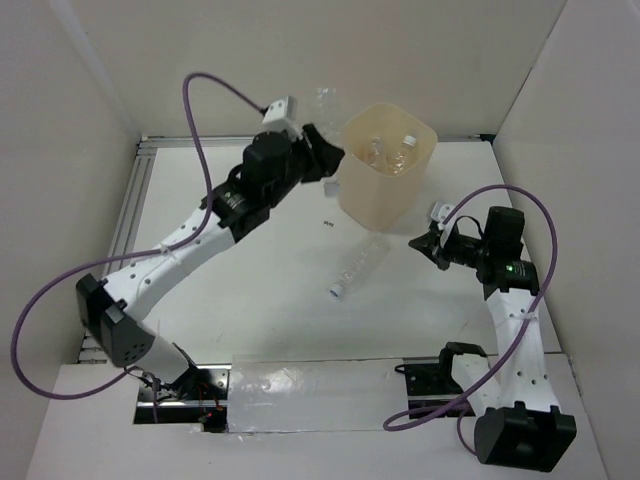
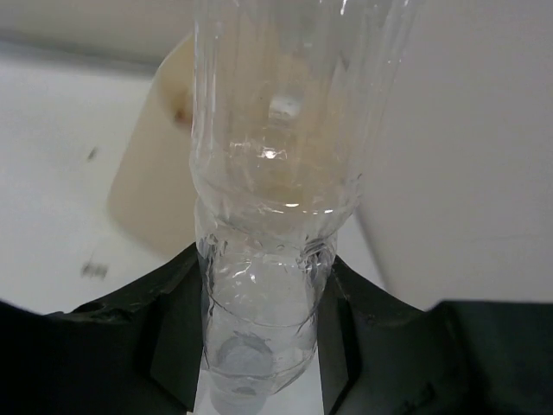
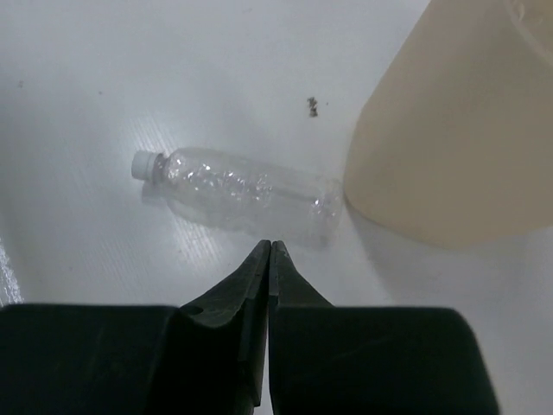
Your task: Put the plastic bottles in the bin
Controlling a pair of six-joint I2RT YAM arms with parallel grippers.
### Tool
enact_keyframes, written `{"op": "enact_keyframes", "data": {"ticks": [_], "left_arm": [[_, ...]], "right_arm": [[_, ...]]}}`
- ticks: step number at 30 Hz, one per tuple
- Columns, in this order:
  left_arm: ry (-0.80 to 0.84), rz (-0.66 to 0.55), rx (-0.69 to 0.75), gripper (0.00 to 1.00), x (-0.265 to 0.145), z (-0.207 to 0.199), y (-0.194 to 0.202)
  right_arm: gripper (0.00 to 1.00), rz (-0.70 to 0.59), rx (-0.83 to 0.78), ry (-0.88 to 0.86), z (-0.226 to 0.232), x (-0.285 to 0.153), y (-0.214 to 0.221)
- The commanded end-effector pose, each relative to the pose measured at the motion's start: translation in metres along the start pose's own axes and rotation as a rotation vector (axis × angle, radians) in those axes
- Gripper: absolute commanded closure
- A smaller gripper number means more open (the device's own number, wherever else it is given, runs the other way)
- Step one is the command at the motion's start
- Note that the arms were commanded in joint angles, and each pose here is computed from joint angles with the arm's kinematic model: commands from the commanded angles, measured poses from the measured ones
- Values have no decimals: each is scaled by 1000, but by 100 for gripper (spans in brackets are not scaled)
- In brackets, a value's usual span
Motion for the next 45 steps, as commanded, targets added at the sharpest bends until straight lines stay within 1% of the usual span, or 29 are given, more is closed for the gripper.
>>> {"op": "enact_keyframes", "data": {"ticks": [1,2,3,5,7,8,10,11,12,13,15,17,18,20,21,24,27,28,29,30,31,32,33,34,35,36,38,41,45], "left_arm": [[173,-140,160,80,51,-42,-43],[186,-164,155,80,61,-48,-50],[207,-181,152,80,70,-56,-54],[241,-228,135,77,98,-70,-70],[231,-247,114,73,117,-74,-73],[236,-308,101,71,121,-77,-92],[184,-296,100,48,152,-65,-71],[159,-337,87,41,155,-65,-80],[147,-315,93,29,171,-59,-65],[120,-311,109,22,176,-54,-61],[114,-306,120,9,180,-54,-61],[121,-302,131,3,180,-55,-60],[151,-310,140,1,174,-61,-66],[165,-321,149,0,164,-65,-75],[198,-336,160,0,149,-73,-88],[190,-341,207,0,117,-74,-105],[131,-318,230,0,59,-50,-103],[66,-205,258,0,61,-16,-51],[80,-262,243,0,16,-15,-69],[65,-244,232,0,2,-2,-56],[1,-132,239,0,-3,33,-4],[-7,-159,206,0,-34,41,-11],[-23,-123,198,0,-46,53,5],[-103,-26,184,0,-55,85,47],[-134,-11,165,0,-68,96,58],[-128,-44,136,0,-92,100,53],[-209,20,101,0,-114,128,88],[-253,5,31,0,-150,153,107],[-259,29,13,0,-165,163,124]], "right_arm": [[95,47,18,12,-1,1,17],[92,65,38,13,1,1,24],[83,77,51,3,4,1,30],[78,91,57,-10,8,2,39],[64,90,38,5,9,1,40],[60,86,31,8,11,0,40],[39,87,20,19,11,0,44],[18,84,12,23,12,0,42],[6,88,2,18,12,0,46],[0,86,-15,7,14,0,46],[0,77,-119,-41,16,2,47],[0,55,-174,-110,27,6,57],[0,33,-284,-124,27,7,56],[0,-15,-348,-154,31,14,64],[0,-26,-454,-166,30,17,64],[0,-3,-569,-230,27,31,77],[0,36,-643,-336,33,55,89],[0,44,-661,-351,32,62,92],[0,70,-730,-332,25,70,90],[0,79,-767,-339,25,77,89],[0,84,-793,-393,34,90,92],[0,87,-828,-395,32,99,89],[0,126,-847,-399,30,105,91],[0,127,-874,-433,37,115,89],[0,137,-884,-437,33,126,88],[0,161,-909,-428,30,132,88],[0,175,-940,-434,30,149,86],[0,270,-969,-479,33,173,99],[0,311,-1023,-470,28,194,98]]}}
Point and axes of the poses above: each gripper's point midway between its finger pads, its own x axis out along the fingers, its own z axis along the line the jaws close on, y = z × x, the point moved 4 cm from there along -x, back along the fingers, and after that the axes turned 8 degrees about x, right-handed, at the moved point
